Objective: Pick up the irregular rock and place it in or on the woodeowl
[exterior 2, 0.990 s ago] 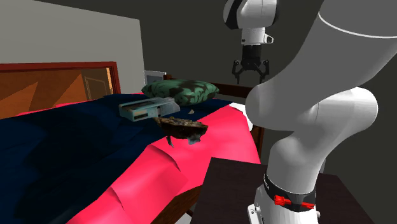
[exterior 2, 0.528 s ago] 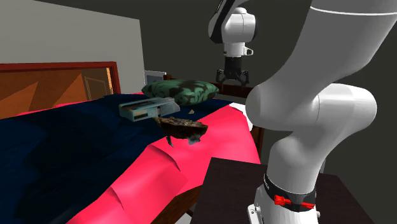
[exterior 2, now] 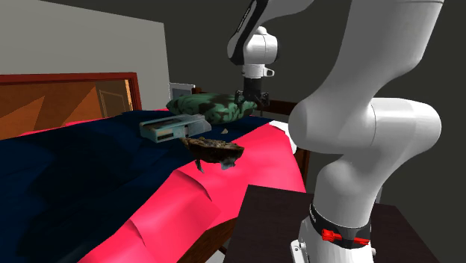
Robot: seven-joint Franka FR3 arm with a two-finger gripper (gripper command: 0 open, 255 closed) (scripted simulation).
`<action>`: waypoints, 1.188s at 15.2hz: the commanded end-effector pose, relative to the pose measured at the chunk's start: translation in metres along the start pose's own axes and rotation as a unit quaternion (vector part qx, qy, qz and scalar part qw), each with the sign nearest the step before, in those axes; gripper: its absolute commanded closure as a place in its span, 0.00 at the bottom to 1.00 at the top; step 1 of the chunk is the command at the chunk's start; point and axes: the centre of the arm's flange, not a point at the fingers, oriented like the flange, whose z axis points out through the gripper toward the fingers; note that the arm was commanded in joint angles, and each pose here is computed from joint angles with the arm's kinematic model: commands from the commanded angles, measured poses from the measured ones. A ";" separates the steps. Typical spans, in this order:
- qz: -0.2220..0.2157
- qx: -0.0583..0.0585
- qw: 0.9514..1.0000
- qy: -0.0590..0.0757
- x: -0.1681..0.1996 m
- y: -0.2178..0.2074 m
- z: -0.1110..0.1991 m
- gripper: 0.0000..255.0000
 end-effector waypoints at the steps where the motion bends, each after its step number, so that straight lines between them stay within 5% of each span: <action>1: -0.001 0.005 1.000 0.001 0.005 -0.022 0.014 0.00; 10: -0.008 0.022 1.000 0.004 0.031 -0.120 0.065 0.00; 18: -0.008 0.022 1.000 0.004 0.032 -0.123 0.106 0.00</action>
